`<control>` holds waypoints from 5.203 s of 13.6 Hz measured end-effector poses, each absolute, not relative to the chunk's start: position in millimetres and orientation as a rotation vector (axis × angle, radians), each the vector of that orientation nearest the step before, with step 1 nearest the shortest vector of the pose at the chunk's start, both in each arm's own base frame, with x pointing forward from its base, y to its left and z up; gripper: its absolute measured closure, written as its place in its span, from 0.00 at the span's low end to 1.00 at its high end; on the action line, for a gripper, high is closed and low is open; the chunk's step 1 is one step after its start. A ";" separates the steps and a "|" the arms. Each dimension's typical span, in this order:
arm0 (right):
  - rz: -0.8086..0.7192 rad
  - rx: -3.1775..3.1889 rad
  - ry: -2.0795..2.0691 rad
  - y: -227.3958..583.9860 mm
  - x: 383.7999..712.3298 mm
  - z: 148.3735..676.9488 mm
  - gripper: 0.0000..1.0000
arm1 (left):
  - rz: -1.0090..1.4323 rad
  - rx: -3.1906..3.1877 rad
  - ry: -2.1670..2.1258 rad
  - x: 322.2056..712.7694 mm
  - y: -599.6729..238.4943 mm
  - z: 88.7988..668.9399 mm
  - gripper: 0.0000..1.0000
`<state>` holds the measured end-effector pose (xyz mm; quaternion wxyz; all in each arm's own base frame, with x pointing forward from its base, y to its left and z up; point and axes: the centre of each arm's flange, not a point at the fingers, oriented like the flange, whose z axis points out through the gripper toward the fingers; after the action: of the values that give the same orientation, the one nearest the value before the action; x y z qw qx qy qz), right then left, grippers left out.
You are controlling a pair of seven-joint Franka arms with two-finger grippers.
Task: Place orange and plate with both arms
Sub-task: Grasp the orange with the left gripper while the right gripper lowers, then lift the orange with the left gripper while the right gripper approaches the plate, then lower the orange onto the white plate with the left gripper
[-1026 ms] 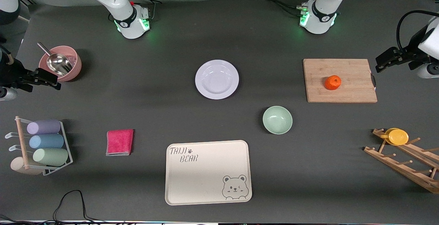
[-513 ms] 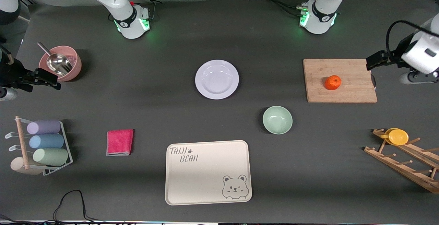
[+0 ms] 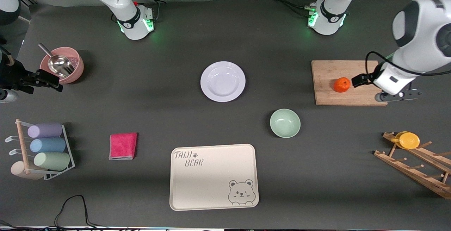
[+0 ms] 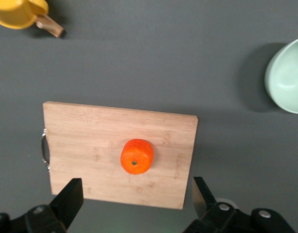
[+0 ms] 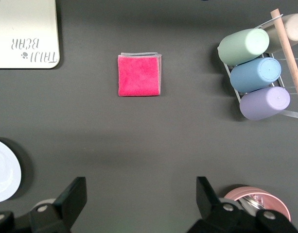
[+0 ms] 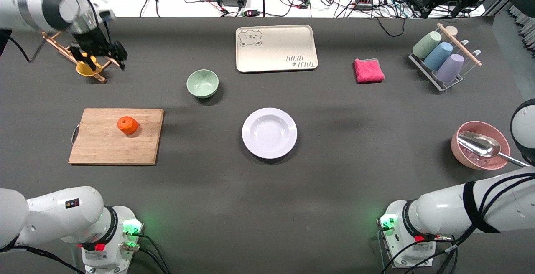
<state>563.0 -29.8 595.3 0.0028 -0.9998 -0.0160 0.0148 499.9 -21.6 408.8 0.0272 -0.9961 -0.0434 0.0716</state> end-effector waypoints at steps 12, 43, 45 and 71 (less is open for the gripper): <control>-0.030 -3.096 0.004 77.3 439.8 609.4 0.00 | 0.175 -3.119 -0.216 423.5 -15.6 234.9 0.00; 0.035 -2.105 0.031 71.0 344.8 245.2 0.00 | 0.310 -3.065 -0.159 431.3 1.5 231.2 0.30; 0.011 -2.056 0.003 72.8 335.5 207.7 0.00 | 0.347 -3.077 -0.172 439.4 -27.2 271.6 0.30; -0.020 -1.919 -0.055 62.4 338.9 108.7 0.58 | 0.138 -3.150 -0.568 349.6 -491.9 340.0 0.30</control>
<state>338.9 62.4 108.7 0.5736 -0.8188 -0.0233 -0.0086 349.6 -491.9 340.0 -0.0312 -0.9828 -0.1771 0.0431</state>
